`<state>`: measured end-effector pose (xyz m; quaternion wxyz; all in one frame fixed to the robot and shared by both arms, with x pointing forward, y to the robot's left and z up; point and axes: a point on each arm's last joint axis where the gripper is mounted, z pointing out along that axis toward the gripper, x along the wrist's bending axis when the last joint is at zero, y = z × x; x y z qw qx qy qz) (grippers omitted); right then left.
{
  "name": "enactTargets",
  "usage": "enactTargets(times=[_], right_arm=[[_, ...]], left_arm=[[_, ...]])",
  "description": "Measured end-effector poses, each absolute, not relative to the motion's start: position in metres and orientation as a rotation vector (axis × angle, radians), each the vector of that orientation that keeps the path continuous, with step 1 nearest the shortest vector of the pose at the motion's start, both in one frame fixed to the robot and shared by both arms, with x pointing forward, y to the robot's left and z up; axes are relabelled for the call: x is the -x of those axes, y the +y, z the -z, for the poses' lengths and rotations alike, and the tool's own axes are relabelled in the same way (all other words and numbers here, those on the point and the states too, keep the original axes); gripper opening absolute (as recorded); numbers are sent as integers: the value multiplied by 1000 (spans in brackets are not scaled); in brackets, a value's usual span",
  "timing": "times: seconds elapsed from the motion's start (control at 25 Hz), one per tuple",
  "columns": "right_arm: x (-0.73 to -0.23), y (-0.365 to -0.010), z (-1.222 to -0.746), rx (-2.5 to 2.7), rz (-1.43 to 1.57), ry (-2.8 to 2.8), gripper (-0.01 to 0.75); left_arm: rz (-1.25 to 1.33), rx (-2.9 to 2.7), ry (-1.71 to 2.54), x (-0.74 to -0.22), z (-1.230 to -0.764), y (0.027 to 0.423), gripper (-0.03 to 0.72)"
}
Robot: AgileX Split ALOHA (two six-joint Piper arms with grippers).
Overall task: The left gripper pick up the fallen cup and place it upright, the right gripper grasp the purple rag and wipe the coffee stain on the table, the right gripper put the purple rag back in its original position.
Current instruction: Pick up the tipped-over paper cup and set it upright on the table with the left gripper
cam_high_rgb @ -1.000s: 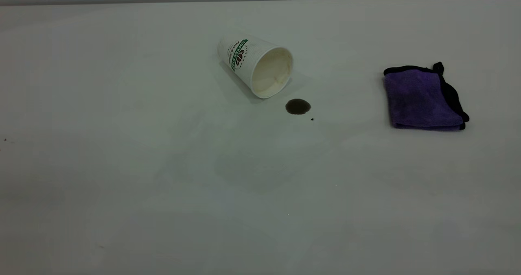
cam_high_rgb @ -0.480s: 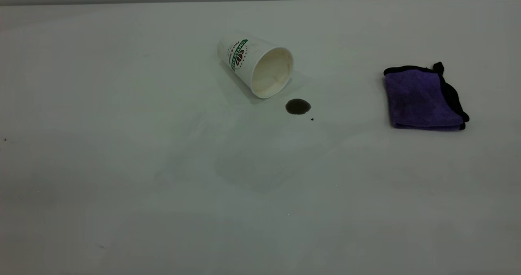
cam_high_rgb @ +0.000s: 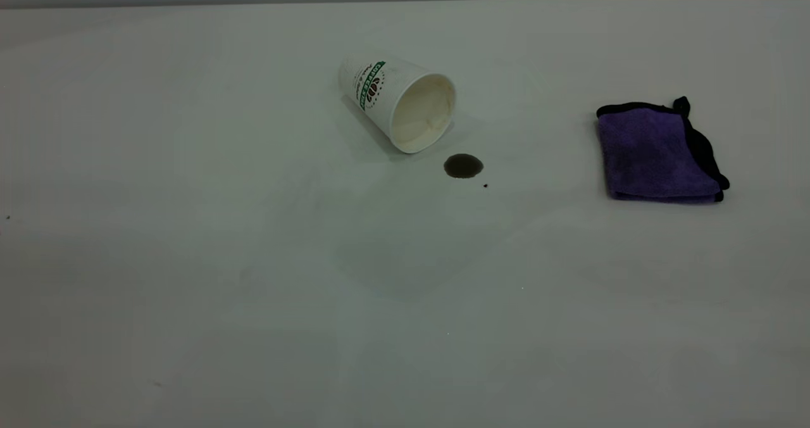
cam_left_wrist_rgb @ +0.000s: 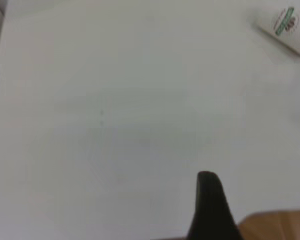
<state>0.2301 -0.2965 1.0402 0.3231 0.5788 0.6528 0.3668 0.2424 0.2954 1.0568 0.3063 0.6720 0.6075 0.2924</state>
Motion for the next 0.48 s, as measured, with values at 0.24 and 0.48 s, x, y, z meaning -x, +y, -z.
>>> enactTargets(times=[0.24,0.48], right_arm=[[-230,-297,-1040,-1519,-963,1713,536],[-230,-297,-1040,-1519,-963,1713,536]], left_arm=[[-646,-1859,1660,-310,-1071,293,569],[-544,-1886,1626,-390,-1056,288,569]])
